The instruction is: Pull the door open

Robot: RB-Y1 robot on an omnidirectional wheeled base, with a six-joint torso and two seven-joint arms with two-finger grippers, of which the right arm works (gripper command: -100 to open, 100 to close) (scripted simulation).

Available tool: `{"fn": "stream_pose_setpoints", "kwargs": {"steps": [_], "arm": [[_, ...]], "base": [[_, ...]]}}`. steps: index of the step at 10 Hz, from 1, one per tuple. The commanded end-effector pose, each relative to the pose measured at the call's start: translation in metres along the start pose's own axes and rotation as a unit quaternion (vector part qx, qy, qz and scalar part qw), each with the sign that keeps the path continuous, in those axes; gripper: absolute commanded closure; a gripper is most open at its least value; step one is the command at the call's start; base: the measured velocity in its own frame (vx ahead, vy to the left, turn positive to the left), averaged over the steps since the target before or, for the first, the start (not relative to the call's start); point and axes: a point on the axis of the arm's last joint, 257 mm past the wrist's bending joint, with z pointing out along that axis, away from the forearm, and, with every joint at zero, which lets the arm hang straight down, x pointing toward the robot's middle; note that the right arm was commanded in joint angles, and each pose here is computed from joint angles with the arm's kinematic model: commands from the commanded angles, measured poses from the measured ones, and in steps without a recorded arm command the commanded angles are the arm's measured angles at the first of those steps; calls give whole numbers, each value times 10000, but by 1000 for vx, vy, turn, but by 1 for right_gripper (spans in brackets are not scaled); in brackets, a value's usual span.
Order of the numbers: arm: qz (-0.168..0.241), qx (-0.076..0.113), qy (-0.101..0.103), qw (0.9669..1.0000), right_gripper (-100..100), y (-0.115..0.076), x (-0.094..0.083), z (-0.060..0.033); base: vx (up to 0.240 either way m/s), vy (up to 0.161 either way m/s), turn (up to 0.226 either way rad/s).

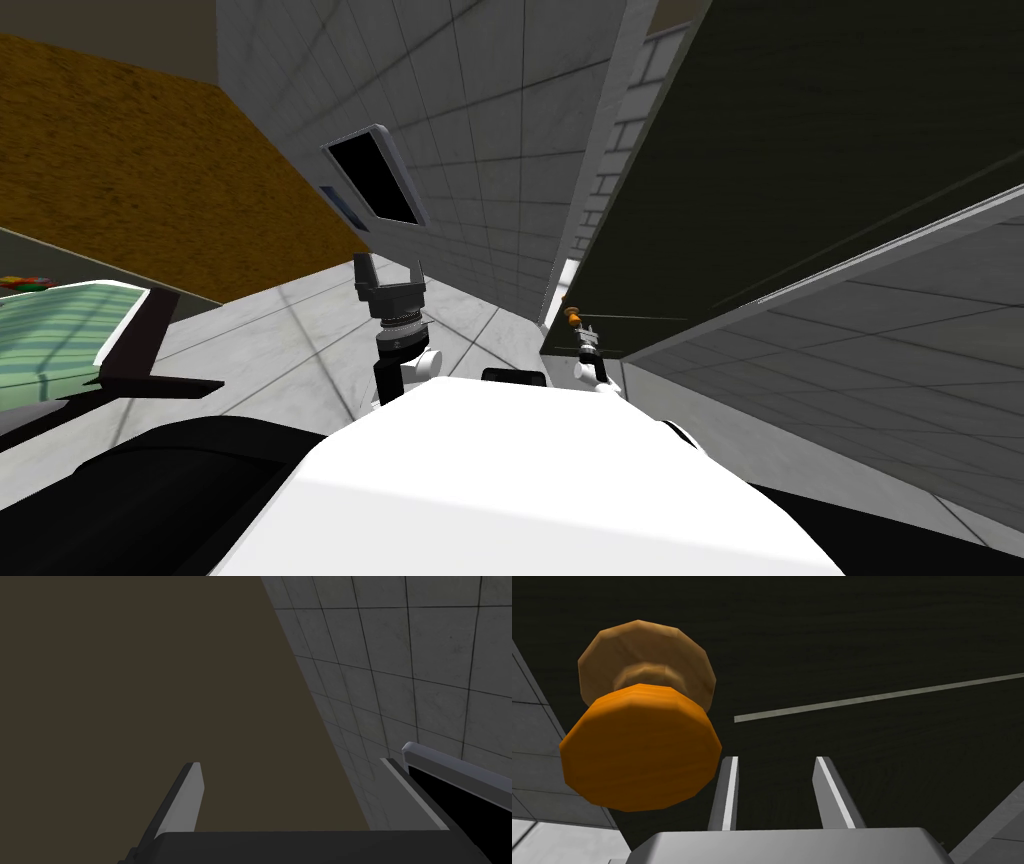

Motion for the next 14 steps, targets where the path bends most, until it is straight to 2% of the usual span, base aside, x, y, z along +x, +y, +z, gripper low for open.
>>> {"fn": "stream_pose_setpoints", "kwargs": {"steps": [1, 5, 6, 11, 13, 14], "arm": [[59, 242, 131, 9996, -100, -253, 57, -26], [80, 357, 199, 9991, -100, -334, 74, -68], [102, 464, 259, 9985, -100, -409, 90, -110], [149, 656, 362, 9971, -100, -542, 115, -187], [149, 656, 362, 9971, -100, -542, 115, -187], [77, 485, 288, 9984, -100, -311, 63, -196]], "base": [[-90, -36, 88], [-75, -32, 50], [-96, -62, 69], [-89, -40, 42], [-24, -15, 0], [6, -31, -43]]}}
